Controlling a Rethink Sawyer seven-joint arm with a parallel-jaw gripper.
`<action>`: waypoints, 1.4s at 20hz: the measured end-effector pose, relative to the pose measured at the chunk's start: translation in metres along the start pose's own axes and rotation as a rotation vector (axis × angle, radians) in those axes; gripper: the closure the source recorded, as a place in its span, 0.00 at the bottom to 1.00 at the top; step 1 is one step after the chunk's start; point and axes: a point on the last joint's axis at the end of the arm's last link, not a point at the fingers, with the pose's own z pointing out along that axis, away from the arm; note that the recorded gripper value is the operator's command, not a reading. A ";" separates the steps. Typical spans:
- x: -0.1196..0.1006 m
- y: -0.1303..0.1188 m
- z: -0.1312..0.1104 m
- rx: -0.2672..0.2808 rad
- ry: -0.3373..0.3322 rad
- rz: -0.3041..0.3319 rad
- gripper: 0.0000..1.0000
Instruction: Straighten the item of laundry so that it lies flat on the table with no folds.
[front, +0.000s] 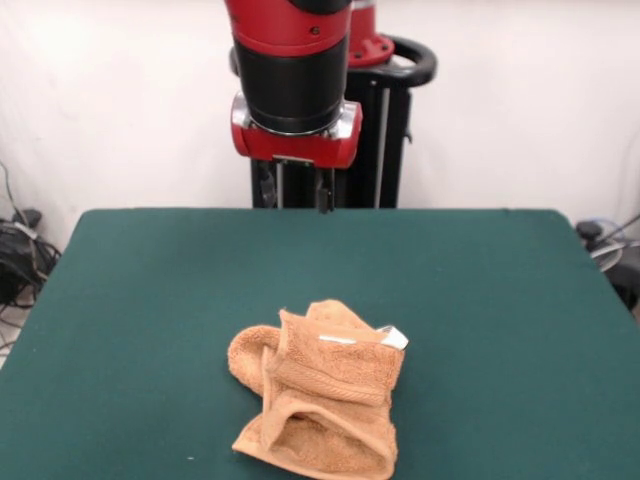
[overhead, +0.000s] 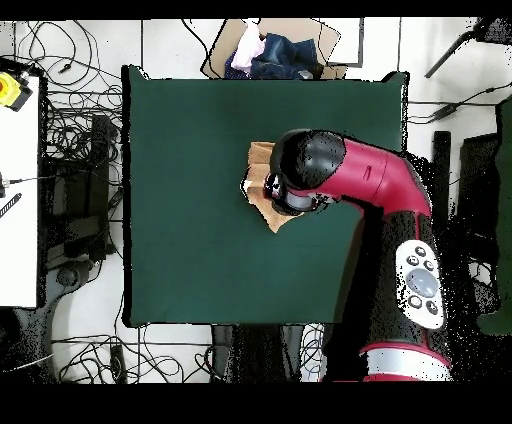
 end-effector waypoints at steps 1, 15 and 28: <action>0.003 0.000 0.002 -0.001 0.006 0.000 0.00; 0.045 0.003 0.026 -0.011 -0.021 0.011 0.00; 0.087 0.000 0.057 -0.020 -0.054 0.033 0.00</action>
